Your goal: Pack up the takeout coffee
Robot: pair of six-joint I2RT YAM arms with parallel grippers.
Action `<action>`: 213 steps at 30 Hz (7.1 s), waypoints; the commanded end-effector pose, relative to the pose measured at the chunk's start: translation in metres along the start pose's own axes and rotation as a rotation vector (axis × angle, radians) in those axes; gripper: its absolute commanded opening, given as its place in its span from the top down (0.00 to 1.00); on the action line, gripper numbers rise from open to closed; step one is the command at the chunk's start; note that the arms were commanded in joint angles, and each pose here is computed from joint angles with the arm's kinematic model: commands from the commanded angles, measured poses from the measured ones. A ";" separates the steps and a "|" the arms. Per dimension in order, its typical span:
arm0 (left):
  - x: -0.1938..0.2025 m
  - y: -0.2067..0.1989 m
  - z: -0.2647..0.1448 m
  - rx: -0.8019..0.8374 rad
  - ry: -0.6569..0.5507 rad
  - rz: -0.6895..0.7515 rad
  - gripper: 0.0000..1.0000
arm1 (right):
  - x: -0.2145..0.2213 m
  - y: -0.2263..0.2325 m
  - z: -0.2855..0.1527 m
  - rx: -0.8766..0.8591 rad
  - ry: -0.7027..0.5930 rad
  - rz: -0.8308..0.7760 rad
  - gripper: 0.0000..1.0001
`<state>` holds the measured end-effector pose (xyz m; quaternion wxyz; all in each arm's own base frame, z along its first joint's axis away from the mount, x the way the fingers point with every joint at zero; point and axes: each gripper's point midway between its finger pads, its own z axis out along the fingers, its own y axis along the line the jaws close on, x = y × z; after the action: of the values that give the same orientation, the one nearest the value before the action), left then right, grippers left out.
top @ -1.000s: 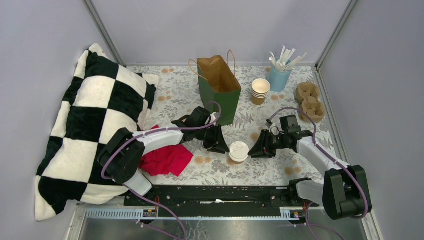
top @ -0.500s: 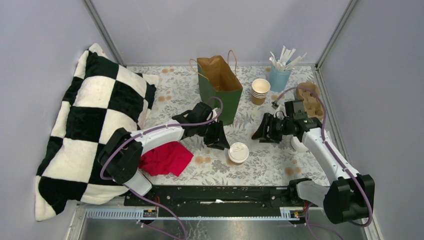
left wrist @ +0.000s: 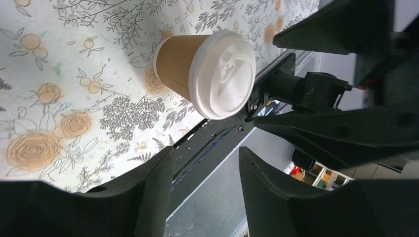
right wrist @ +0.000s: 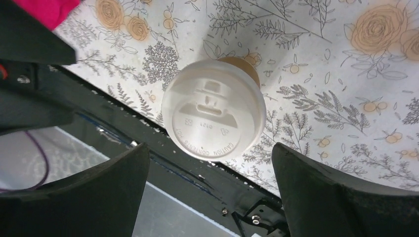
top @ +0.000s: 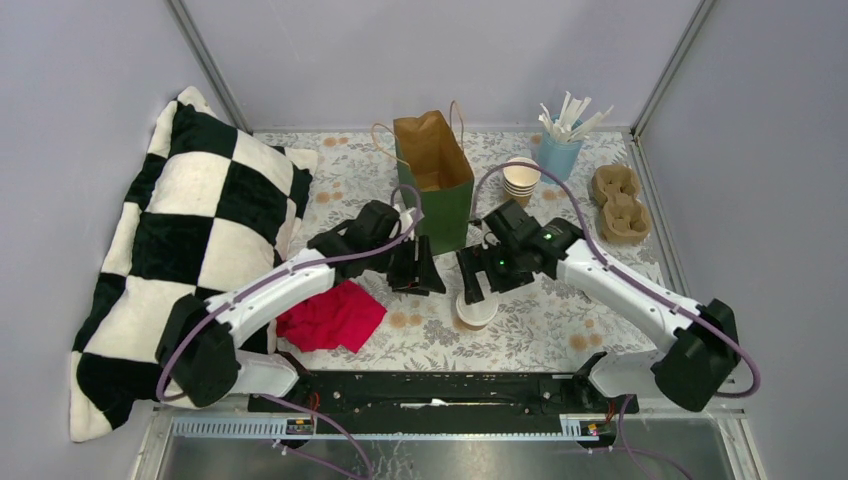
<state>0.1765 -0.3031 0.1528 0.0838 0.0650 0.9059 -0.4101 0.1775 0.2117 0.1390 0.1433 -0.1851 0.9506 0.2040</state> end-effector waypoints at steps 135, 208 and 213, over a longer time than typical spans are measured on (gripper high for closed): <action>-0.088 -0.050 -0.126 -0.191 -0.315 0.547 0.13 | -0.215 -0.251 -0.080 0.518 -0.405 0.530 0.10; -0.084 -0.052 -0.135 -0.193 -0.331 0.569 0.11 | -0.264 -0.210 -0.049 0.502 -0.489 0.467 1.00; -0.084 -0.053 -0.137 -0.192 -0.335 0.568 0.11 | -0.277 -0.193 -0.089 0.480 -0.557 0.455 1.00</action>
<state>0.2376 -0.2397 0.2734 0.3172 0.2299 0.8780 -0.2749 0.4881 0.0862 0.1749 0.3162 0.1344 0.9390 0.0125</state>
